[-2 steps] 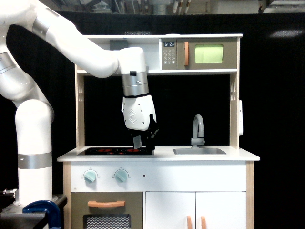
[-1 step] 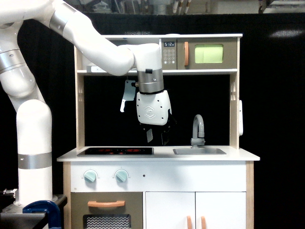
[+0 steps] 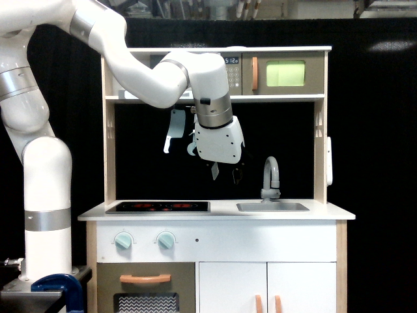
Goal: Open the oven door
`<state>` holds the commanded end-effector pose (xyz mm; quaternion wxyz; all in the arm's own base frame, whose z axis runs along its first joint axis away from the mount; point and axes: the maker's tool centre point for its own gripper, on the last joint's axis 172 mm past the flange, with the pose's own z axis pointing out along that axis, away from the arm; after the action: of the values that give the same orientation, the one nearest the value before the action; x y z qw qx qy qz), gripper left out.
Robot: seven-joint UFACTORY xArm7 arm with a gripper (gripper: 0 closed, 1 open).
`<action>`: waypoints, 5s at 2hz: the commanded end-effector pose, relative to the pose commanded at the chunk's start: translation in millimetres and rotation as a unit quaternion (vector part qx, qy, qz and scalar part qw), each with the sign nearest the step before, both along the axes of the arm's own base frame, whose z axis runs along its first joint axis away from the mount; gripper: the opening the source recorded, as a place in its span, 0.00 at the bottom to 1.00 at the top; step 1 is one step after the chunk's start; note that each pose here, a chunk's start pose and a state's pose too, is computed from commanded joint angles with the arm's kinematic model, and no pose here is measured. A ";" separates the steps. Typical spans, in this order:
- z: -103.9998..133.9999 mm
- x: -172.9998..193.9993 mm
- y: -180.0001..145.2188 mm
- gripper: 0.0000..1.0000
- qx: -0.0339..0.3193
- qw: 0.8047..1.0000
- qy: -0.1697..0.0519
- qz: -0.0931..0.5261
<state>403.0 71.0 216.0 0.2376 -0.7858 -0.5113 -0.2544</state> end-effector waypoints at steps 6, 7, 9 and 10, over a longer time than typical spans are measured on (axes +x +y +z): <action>202.0 65.0 157.0 1.00 0.153 0.983 -0.041 0.091; 245.0 86.0 191.0 1.00 0.153 0.983 -0.041 0.091; 273.0 91.0 214.0 1.00 0.153 0.983 -0.041 0.091; 282.0 84.0 221.0 1.00 0.153 0.983 -0.041 0.091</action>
<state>487.0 292.0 498.0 0.3559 -0.6795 -0.5449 -0.3386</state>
